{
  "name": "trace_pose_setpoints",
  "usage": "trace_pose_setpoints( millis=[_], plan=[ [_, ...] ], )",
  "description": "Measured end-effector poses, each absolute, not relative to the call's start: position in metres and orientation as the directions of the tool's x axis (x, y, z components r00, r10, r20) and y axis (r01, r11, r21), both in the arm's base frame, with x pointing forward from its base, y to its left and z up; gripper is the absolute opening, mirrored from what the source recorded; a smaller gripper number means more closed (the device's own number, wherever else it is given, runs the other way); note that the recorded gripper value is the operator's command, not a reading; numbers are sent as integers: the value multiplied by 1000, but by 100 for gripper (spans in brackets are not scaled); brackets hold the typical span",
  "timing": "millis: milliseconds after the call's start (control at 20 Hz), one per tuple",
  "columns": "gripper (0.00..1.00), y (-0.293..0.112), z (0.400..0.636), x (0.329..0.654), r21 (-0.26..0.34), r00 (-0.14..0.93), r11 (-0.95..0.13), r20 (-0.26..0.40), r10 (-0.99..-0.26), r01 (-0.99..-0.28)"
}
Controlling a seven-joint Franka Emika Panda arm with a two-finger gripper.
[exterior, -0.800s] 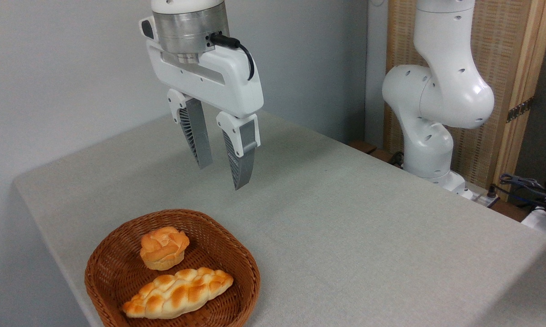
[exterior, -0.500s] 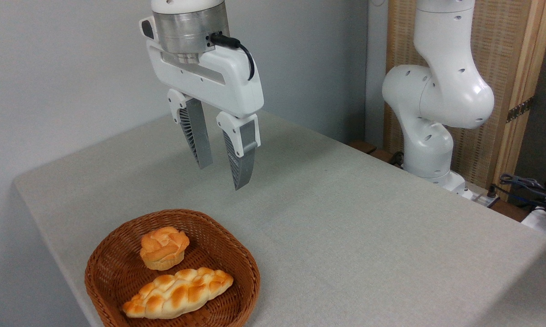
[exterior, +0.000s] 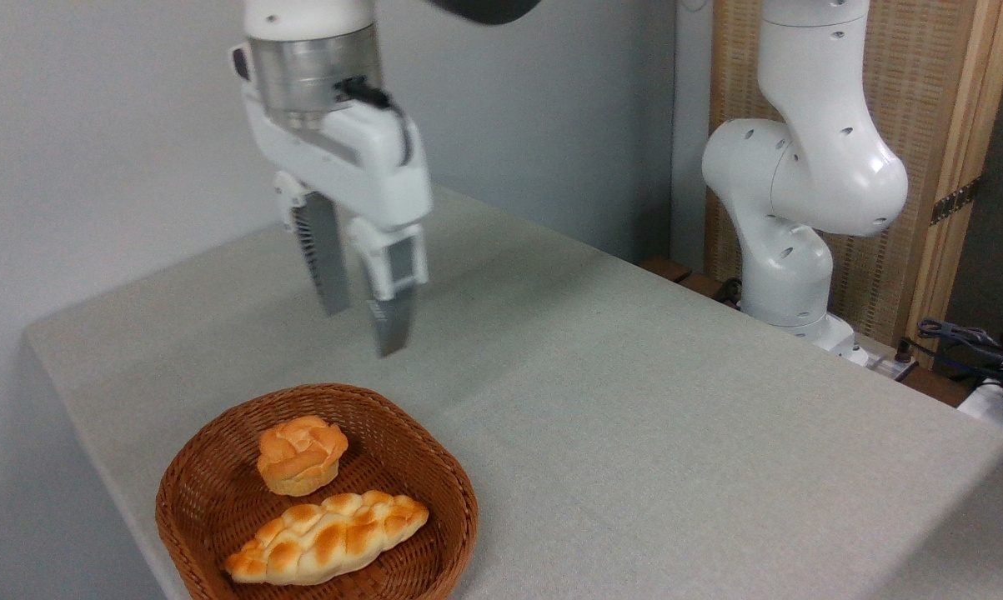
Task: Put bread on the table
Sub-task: 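Lower the open gripper down onto the small round bread roll, then close the gripper on the small round roll in the basket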
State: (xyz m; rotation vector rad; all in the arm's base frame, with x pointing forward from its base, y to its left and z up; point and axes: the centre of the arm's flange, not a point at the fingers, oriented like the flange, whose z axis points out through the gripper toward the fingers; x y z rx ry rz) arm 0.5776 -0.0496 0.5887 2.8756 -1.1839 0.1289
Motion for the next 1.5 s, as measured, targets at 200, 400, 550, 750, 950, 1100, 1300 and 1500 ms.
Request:
trace_pose_setpoints(
  millis=[200,400,550,750,950,1100,1300,1500],
  plan=[
    [100,-116,550,594,-22,627,-634,127,-768,-773],
    [100,-118,509,609,-121,564,-576,121,-817,-809],
    [100,-121,477,616,-155,510,-522,113,-853,-839],
    [100,-135,447,620,-172,468,-479,102,-878,-861],
    [54,-144,437,620,-181,435,-441,73,-897,-879],
    [35,-145,432,617,-202,393,-391,29,-919,-898],
    [32,-145,431,617,-204,347,-342,15,-938,-917],
    [32,-145,431,617,-204,343,-339,14,-939,-919]
  ],
)
